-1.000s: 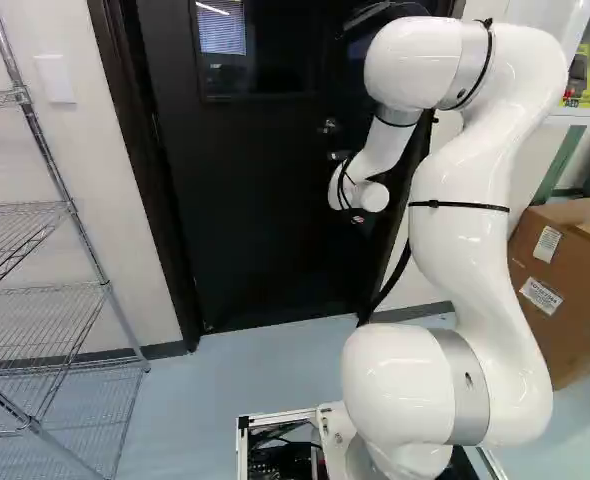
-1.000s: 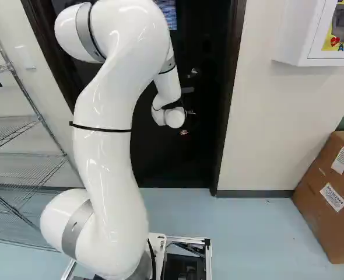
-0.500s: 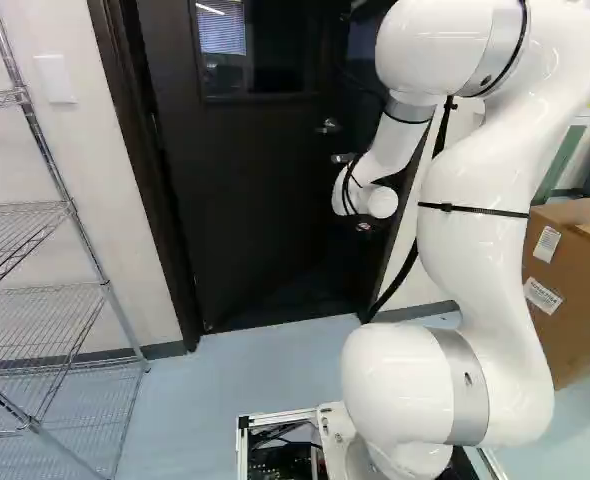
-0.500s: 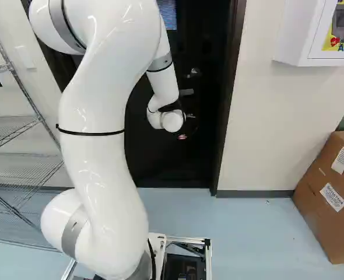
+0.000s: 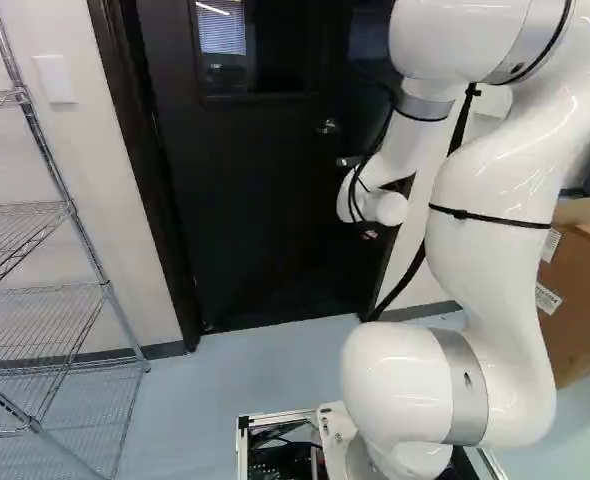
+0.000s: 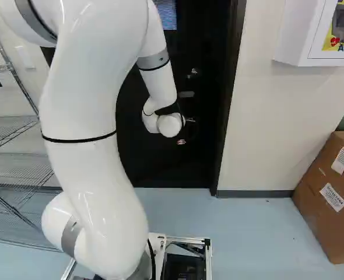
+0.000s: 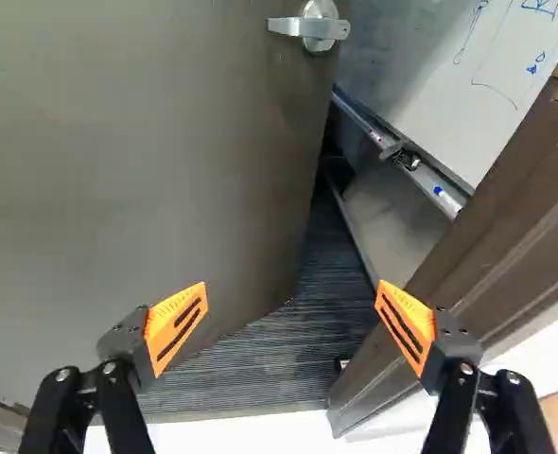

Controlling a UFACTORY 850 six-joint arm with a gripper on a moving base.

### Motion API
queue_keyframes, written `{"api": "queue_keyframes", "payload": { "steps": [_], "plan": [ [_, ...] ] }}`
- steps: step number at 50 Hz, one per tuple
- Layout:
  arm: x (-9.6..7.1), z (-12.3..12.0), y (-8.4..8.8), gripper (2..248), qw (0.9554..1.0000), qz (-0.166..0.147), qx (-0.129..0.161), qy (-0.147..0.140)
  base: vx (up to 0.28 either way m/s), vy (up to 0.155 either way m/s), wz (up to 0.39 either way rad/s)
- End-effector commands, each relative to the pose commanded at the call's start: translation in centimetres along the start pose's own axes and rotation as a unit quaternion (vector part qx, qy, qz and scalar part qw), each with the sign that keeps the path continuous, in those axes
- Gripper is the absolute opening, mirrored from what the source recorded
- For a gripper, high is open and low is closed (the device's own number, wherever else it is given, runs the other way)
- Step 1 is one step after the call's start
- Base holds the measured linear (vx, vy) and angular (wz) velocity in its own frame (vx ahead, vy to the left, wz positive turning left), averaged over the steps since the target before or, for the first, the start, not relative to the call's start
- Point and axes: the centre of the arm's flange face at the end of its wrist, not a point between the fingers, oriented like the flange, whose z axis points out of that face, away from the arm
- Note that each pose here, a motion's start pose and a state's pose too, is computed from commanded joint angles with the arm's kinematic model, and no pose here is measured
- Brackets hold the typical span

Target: Open the door and move inside

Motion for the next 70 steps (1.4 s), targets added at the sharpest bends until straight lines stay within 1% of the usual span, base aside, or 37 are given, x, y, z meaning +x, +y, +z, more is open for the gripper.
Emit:
{"api": "queue_keyframes", "payload": {
  "steps": [16, 28, 43, 59, 70],
  "plan": [
    [-0.9, -3.1, -0.1, 247, 1.0000, 0.004, -0.006, -0.007, 0.000, 0.000, 0.000],
    [-1.7, -5.5, -0.1, 247, 0.9998, 0.011, -0.015, -0.011, 0.000, 0.000, 0.000],
    [-2.6, -8.2, 0.7, 247, 0.9988, 0.025, -0.039, -0.016, 0.000, 0.000, 0.000],
    [-3.7, -11.0, 1.7, 247, 0.9966, 0.041, -0.069, -0.019, 0.000, 0.000, 0.000],
    [-4.5, -13.0, 2.0, 247, 0.9953, 0.047, -0.082, -0.021, 0.000, 0.000, 0.000]
  ]
}}
